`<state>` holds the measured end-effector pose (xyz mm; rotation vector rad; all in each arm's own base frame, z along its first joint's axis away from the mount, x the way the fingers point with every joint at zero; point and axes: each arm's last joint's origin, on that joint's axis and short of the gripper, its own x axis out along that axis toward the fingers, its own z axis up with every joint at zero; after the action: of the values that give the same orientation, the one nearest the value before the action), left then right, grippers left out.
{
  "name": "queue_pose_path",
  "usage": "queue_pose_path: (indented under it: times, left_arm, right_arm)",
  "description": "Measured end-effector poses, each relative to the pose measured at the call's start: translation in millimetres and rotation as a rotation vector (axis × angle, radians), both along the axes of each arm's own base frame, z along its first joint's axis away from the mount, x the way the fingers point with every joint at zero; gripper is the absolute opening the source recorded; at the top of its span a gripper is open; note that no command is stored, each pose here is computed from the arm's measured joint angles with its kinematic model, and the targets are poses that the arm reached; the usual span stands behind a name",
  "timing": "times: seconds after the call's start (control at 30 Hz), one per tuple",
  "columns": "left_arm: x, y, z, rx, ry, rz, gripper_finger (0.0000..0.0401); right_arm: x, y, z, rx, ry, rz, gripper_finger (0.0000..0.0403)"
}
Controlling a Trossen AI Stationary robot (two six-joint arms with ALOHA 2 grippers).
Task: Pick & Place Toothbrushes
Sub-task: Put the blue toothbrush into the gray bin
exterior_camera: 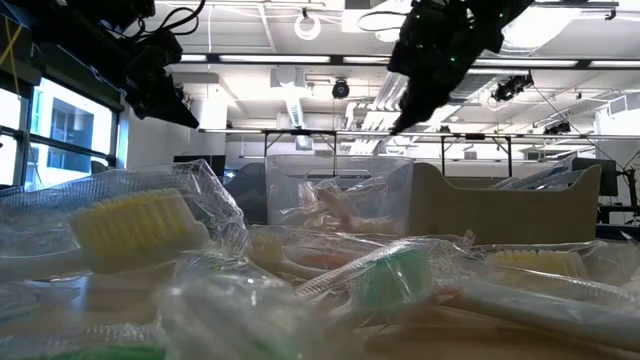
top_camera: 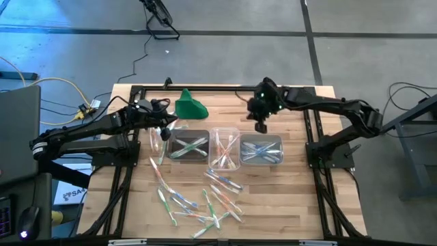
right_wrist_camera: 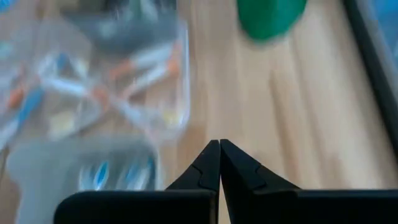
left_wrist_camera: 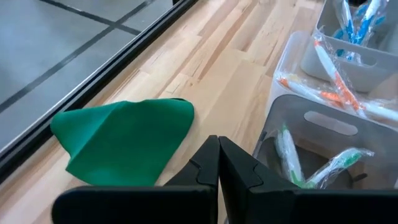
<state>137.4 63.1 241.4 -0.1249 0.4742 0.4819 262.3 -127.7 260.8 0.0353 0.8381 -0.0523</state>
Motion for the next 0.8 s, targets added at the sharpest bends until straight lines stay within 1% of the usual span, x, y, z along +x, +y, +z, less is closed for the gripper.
queue_pose_path:
  times: [0.13,0.27,0.37,0.5,0.63,0.7,0.8]
  left_arm:
    - [0,1,0,-0.045,-0.026,0.052,0.0]
    - [-1,1,0,-0.108,-0.064,0.128,0.0]
    - [-2,3,0,-0.149,-0.099,0.219,0.0]
    - [-5,5,-2,-0.205,-0.146,0.418,0.0]
    - [-11,7,-7,-0.214,-0.144,0.602,0.0]
    - [-13,7,-9,-0.245,-0.155,0.652,0.0]
    - [-13,7,-10,-0.299,-0.188,0.687,0.0]
  right_arm:
    - [1,-19,11,-0.065,-0.171,0.057,0.0003]
    - [-2,-37,19,-0.136,-0.261,0.015,0.0002]
    - [-5,-48,23,-0.168,-0.298,-0.019,0.0002]
    - [-9,-57,28,-0.179,-0.347,-0.073,0.0002]
    - [-11,-61,29,-0.173,-0.358,-0.095,0.0002]
    - [-11,-60,28,-0.17,-0.354,-0.095,0.0002]
    - [-11,-60,27,-0.159,-0.342,-0.097,0.0002]
